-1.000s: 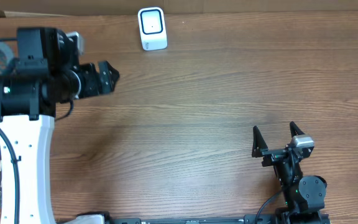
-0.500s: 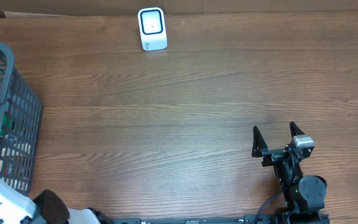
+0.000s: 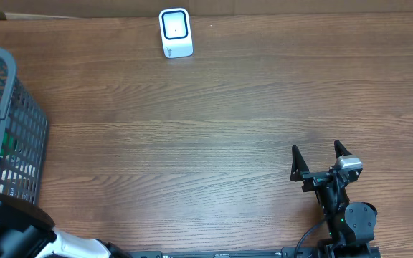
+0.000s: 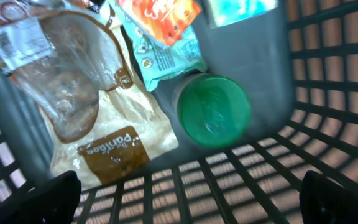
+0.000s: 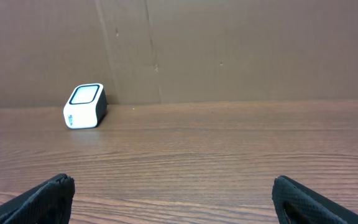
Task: Scan the item barcode
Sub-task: 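Reach into the grey basket and grasp the green-lidded jar with the left gripper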
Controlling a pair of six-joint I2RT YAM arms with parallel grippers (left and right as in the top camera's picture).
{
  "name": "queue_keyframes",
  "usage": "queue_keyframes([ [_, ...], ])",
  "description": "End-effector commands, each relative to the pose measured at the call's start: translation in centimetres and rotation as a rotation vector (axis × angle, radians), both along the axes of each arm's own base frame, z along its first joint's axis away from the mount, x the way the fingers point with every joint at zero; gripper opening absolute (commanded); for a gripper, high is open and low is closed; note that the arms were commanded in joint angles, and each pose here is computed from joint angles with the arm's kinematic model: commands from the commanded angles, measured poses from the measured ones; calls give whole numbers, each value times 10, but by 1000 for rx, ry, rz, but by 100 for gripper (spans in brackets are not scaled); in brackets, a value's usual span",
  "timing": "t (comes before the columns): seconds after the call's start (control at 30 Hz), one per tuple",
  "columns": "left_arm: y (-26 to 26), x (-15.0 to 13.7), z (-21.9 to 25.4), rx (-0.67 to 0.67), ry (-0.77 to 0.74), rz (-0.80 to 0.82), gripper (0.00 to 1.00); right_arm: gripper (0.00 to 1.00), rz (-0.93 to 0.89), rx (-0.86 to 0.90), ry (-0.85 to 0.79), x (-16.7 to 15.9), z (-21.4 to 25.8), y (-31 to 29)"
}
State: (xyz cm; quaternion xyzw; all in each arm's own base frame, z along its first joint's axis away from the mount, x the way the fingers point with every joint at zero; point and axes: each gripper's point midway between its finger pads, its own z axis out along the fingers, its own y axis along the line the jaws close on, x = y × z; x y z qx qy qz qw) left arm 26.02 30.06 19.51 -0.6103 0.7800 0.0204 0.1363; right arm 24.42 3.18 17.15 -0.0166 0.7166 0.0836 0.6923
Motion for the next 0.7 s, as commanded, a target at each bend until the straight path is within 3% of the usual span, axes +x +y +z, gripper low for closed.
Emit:
queue_keyframes([
  [0.0, 5, 12, -32, -29, 33, -84, 96, 100, -10, 0, -4, 0, -2, -2],
  [0.23, -1, 40, -79, -58, 115, -245, 95, 100, -10, 0, -4, 0, -2, -2],
  [0.53, 2, 36, -115, -91, 207, -246, 95, 100, -10, 0, -4, 0, -2, -2],
  [0.67, 4, 35, -115, -83, 216, -233, 89, 100, -10, 0, -4, 0, -2, -2],
])
